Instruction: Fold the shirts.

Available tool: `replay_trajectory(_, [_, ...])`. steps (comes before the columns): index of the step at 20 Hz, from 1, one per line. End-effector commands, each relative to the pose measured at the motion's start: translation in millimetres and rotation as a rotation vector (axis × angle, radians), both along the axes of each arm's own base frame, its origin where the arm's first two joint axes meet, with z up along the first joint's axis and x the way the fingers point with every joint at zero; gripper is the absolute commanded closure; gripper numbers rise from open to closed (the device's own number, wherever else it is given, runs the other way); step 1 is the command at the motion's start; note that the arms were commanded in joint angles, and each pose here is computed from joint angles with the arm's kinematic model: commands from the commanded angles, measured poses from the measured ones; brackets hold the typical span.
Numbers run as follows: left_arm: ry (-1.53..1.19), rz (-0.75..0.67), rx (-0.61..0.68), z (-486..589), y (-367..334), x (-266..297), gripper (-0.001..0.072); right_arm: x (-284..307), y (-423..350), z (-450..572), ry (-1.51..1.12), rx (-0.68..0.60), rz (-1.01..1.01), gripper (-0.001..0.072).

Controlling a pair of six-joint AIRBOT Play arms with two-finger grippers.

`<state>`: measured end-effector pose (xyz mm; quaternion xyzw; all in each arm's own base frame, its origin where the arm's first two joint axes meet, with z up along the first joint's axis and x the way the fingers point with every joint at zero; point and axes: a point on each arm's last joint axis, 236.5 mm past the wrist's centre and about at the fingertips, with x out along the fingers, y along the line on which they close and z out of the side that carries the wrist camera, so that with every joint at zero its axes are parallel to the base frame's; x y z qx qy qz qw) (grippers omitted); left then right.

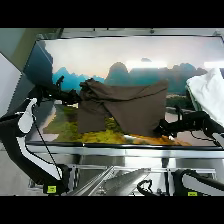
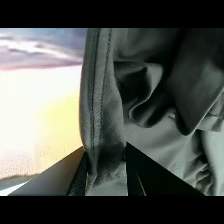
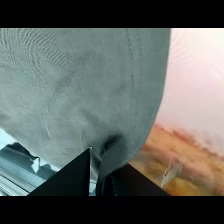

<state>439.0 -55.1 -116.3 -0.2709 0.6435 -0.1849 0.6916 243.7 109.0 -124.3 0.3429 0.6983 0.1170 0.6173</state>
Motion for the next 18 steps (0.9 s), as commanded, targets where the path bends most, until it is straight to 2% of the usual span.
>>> replay_trajectory(1, [0.017,-0.012,0.002,-1.0,1.7,-5.3,0.0683,0.5,0.1,0.4,-0.001,0.002,-0.001,0.0559])
replay_trajectory(3, [0.019,-0.014,0.0,-0.5,1.2,-5.9,0.0687,1.1,0.7,1.0,-0.001,0.005,-0.005,0.0613])
replay_trajectory(6, [0.006,-0.019,-0.001,3.7,-3.2,-4.0,0.0688,5.1,0.8,6.8,-0.024,0.005,-0.005,0.0639])
replay_trajectory(7, [-0.008,-0.018,0.002,10.0,-2.8,-2.3,0.0689,9.2,0.0,12.9,-0.05,0.001,-0.005,0.0693])
replay_trajectory(10, [-0.132,-0.007,0.01,60.2,-2.6,10.6,0.0689,36.6,-5.8,57.3,-0.193,-0.006,-0.024,0.0694])
replay_trajectory(14, [-0.483,0.04,0.001,217.3,5.0,25.3,0.0688,99.5,-33.8,211.4,-0.597,-0.015,-0.086,0.0694])
replay_trajectory(16, [-0.731,0.06,0.033,329.9,7.3,10.9,0.0689,117.1,-54.8,337.5,-0.924,-0.089,-0.123,0.0694])
replay_trajectory(18, [-1.056,0.119,0.102,462.0,7.3,-30.3,0.0689,103.0,-64.8,464.9,-1.247,-0.203,-0.144,0.0694])
